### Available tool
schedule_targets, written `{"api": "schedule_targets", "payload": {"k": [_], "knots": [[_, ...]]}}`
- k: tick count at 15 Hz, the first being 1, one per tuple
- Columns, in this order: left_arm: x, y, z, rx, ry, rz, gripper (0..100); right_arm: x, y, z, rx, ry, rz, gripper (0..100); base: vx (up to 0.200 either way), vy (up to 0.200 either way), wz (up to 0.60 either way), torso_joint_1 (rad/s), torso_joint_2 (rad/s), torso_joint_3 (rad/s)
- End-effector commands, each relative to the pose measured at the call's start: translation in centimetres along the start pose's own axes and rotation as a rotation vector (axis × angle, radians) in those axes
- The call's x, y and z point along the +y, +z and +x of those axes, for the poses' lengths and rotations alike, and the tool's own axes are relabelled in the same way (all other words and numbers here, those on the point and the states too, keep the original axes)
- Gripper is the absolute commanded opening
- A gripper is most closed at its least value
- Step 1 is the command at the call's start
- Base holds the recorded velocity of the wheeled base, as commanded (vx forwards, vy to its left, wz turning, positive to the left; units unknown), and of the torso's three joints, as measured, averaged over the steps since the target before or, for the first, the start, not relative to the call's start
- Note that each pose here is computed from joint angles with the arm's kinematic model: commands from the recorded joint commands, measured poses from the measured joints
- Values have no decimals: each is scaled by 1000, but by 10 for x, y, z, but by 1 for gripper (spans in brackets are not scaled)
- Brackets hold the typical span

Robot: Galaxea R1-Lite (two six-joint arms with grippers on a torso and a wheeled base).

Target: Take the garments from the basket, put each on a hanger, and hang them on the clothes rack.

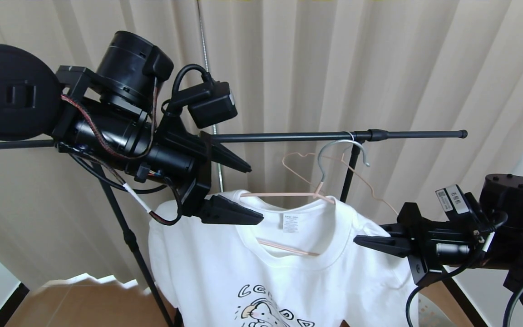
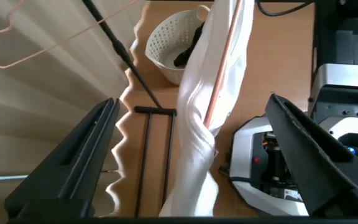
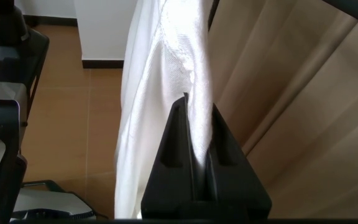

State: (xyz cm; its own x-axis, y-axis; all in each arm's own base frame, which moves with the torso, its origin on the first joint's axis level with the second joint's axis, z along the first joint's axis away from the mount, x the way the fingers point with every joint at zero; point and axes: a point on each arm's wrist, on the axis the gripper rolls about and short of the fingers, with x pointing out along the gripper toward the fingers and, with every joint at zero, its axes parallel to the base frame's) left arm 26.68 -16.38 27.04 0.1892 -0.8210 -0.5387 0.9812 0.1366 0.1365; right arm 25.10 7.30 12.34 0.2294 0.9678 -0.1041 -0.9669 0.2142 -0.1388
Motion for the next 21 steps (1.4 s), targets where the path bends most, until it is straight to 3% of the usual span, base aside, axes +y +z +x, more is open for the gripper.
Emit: {"api": "schedule_targets", "payload": {"k": [1,17,18,21], "knots": [[5,-8,10,11,-31,-27,100,0,0,0,0,0,-1,0,0,0,0,0,0,0],[4,-26,18,55,-56,-75,100,3,6,-2,-8,-1,-18,0,0,0,0,0,0,0],[2,-27,18,59,-61,-79,0,3,6,-2,-8,-1,-18,0,0,0,0,0,0,0],[-1,-26,15,55,-56,-73,0,3,6,-2,-8,-1,-18,0,0,0,0,0,0,0]]}}
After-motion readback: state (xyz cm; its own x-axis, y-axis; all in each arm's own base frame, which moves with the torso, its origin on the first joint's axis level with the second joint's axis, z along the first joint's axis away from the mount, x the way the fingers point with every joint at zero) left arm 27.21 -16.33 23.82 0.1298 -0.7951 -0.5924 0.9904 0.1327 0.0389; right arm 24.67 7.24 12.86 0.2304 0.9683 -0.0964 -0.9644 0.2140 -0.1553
